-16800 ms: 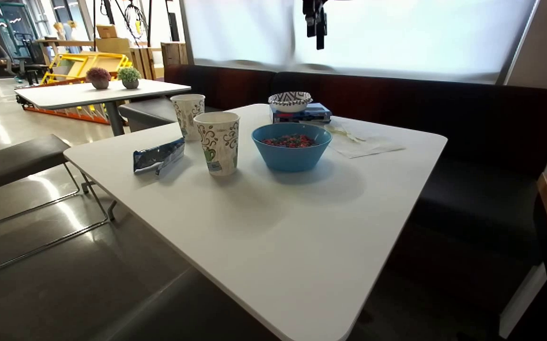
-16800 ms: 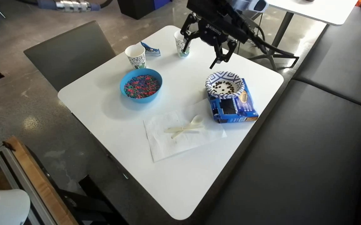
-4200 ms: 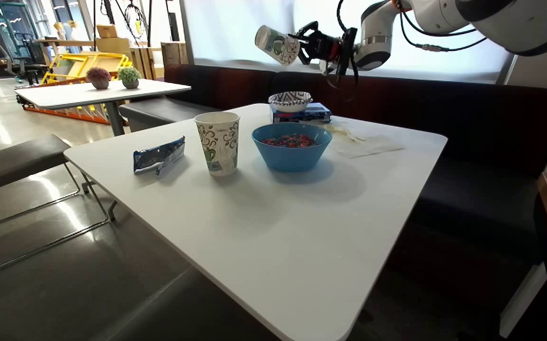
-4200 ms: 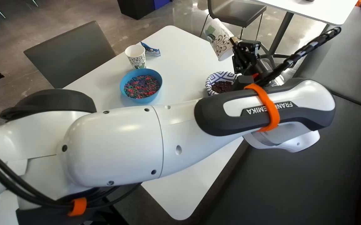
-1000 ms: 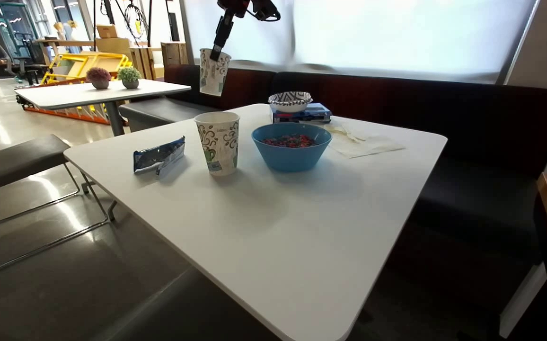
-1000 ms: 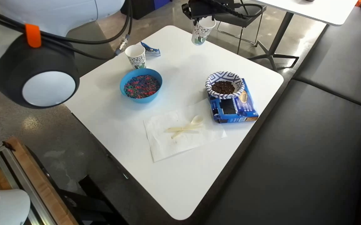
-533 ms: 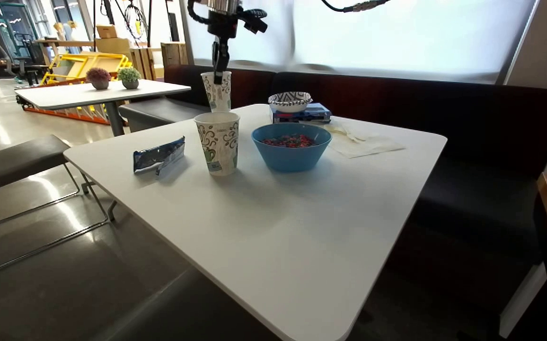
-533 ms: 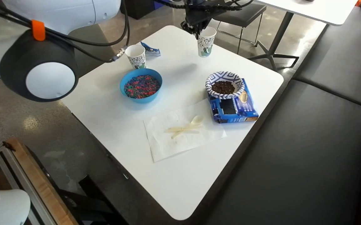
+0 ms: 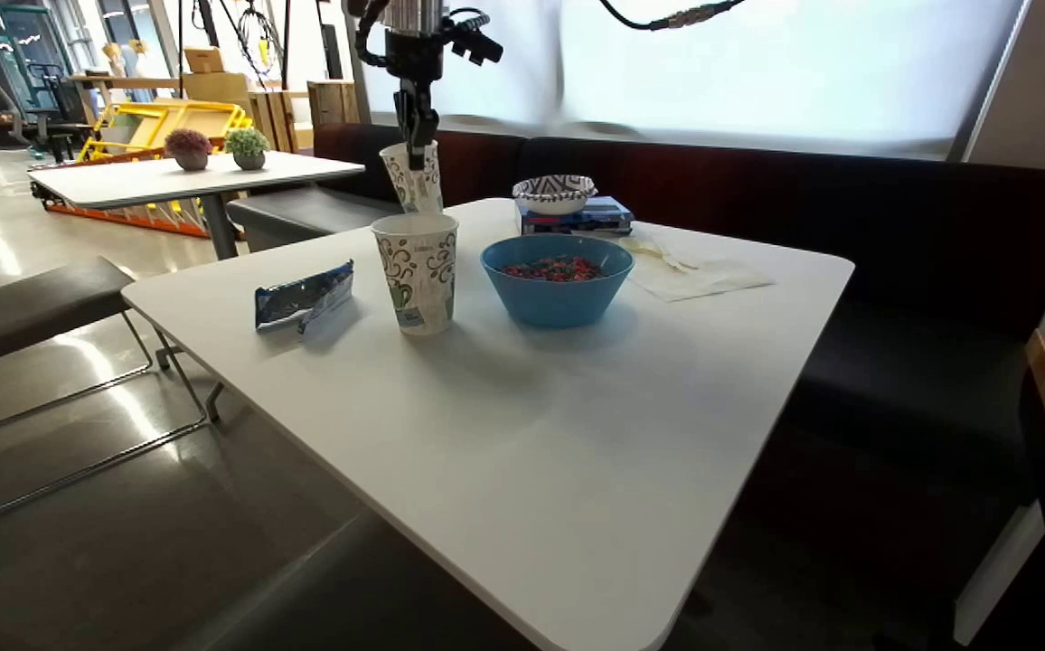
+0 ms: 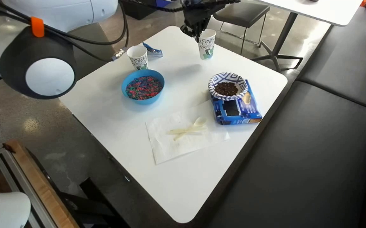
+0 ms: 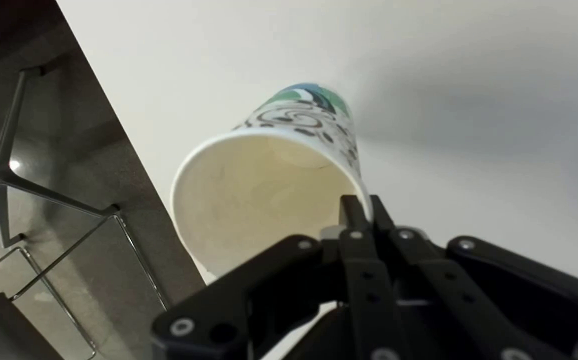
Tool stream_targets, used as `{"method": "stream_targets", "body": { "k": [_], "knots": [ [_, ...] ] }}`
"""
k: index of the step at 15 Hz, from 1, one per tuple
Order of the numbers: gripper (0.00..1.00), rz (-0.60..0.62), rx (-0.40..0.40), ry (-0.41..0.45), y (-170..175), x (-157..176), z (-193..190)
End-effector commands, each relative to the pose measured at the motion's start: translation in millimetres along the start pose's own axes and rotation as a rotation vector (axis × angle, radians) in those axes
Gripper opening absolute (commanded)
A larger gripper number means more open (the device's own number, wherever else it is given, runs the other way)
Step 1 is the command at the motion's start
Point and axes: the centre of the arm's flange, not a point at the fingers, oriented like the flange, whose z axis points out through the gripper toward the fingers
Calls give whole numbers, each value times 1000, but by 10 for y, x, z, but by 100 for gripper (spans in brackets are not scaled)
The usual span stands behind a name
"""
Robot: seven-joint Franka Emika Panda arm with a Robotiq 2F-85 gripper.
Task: Take the knife out of the cup then the pour the beans in the cup into the striped bowl
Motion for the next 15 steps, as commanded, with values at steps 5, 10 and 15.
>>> {"method": "stream_targets", "body": {
  "k": [5,10,15],
  "knots": [
    [1,-95,85,58,-132,-57,-8],
    [1,-268,205,146,-276,-181,-26],
    [1,-513,268,208,-420,-262,15]
  ]
}}
